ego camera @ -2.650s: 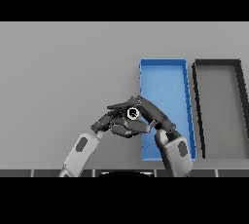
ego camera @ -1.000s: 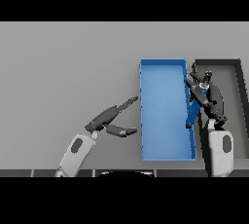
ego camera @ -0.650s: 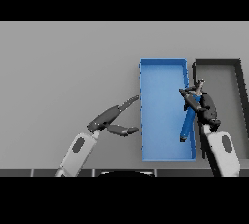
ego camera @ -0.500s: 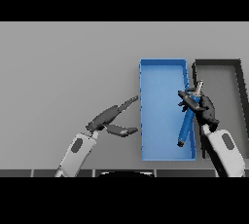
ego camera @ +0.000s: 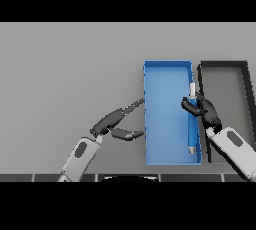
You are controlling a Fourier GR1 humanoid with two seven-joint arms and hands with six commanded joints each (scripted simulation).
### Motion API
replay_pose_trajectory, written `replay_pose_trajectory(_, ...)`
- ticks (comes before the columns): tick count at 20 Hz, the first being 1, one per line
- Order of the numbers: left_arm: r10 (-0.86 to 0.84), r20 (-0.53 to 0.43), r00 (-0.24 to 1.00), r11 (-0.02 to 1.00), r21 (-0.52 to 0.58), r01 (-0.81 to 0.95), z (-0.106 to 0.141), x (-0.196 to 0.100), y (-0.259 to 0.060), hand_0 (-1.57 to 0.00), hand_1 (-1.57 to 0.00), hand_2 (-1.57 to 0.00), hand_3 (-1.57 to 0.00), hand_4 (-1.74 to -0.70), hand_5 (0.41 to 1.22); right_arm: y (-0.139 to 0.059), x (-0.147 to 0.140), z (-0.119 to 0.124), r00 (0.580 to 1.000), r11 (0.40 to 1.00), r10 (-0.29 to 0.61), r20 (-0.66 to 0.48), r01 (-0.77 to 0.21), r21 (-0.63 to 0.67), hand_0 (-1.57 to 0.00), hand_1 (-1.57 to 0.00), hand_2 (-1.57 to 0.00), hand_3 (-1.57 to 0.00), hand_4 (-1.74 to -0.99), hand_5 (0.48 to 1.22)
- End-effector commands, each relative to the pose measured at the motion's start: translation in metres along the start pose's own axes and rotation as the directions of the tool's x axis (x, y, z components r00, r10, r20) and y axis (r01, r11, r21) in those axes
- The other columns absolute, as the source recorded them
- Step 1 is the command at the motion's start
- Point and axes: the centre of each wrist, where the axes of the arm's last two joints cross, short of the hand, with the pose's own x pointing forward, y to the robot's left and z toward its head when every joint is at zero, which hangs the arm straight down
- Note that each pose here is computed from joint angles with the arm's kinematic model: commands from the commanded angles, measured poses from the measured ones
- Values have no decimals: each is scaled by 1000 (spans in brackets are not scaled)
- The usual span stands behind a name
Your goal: Pick up the blue pipe and place it into the blue bin.
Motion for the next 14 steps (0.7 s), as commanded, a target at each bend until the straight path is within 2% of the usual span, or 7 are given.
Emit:
replay_pose_trajectory(1,-3,2,1000,1000,2,3,2,-3,1,1,1,1,1,-927,496,-1,0,0,999,999,45,-17,-45,13,-145,-137,-132,-38,-1205,837)
replay_pose_trajectory(4,5,9,1000,1000,2,-5,4,-2,-3,1,1,1,1,-929,496,2,-2,0,995,995,96,-34,-95,25,-74,-70,-67,-19,-1161,771)
replay_pose_trajectory(8,-6,-16,1000,1000,3,6,4,-4,-1,1,1,1,1,-932,497,5,-2,1,989,989,146,-33,-144,39,-30,-28,-27,-7,-1099,725)
replay_pose_trajectory(12,2,8,1000,1000,-4,-2,2,0,-7,1,1,1,1,-930,496,6,0,1,981,980,190,-21,-189,68,-19,-17,-17,-4,-1084,712)
replay_pose_trajectory(14,0,8,1000,1000,-5,0,-1,4,-14,1,1,1,1,-930,495,6,1,5,983,981,181,-16,-180,67,-19,-17,-17,-4,-1084,714)
